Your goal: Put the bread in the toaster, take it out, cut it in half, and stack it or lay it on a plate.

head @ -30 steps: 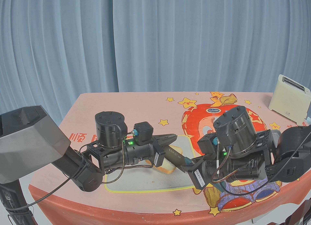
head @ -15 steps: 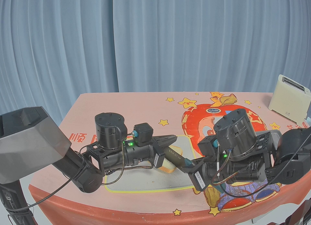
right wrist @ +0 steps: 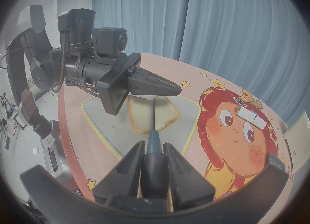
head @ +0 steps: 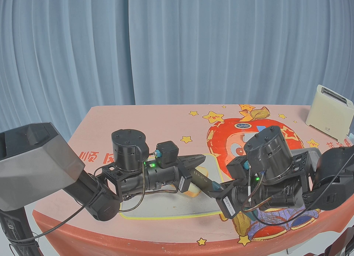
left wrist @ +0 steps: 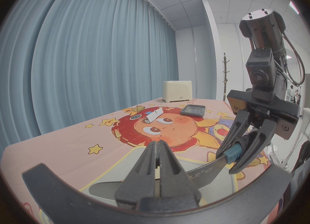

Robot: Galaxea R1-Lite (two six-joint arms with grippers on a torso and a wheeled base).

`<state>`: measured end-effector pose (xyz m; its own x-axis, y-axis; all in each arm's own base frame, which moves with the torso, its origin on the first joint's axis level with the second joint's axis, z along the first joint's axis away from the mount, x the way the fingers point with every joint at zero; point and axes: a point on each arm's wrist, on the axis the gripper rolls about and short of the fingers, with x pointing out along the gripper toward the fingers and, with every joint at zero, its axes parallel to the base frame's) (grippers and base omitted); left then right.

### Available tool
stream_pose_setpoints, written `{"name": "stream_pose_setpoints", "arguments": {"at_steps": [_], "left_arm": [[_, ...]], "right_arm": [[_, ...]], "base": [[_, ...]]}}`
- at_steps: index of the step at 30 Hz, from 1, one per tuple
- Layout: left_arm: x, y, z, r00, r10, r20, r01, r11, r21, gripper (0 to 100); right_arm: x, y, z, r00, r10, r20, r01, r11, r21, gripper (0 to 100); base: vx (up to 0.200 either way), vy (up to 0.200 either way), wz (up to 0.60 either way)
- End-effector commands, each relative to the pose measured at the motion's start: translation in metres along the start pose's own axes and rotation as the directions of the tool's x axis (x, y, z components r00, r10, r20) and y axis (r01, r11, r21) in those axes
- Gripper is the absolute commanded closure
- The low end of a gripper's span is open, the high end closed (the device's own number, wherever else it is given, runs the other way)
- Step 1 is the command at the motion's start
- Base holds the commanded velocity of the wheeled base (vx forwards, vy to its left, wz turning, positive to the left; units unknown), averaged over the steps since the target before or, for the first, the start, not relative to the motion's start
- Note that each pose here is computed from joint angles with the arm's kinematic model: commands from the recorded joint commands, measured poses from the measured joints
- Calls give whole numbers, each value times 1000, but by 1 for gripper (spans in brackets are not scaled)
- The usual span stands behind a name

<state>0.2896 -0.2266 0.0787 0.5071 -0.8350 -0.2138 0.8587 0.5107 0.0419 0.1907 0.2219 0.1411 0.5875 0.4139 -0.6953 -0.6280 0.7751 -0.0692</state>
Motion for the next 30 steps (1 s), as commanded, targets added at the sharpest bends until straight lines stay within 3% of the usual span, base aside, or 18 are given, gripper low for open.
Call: {"name": "stream_pose_setpoints", "arguments": {"at_steps": [1,5,12,22,30], "left_arm": [[1,0,-6,1000,-2,-14,2,1000,-6,100],[1,0,-6,1000,-2,-15,2,1000,-6,100],[-5,-1,12,999,3,34,-3,1000,10,100],[-4,-1,-3,1000,5,13,-5,1000,3,100],[-4,0,9,998,8,55,-8,1000,1,100]], "right_arm": [[-4,0,7,1000,0,29,0,1000,5,100],[-1,1,4,1000,2,15,-2,1000,0,100],[4,2,-3,1000,2,-14,-2,1000,0,100],[1,1,3,1000,-1,8,1,1000,3,100],[7,3,-5,1000,3,-17,-3,1000,-2,100]], "base": [[0,0,0],[0,0,0],[0,0,0],[0,0,0],[0,0,0]]}}
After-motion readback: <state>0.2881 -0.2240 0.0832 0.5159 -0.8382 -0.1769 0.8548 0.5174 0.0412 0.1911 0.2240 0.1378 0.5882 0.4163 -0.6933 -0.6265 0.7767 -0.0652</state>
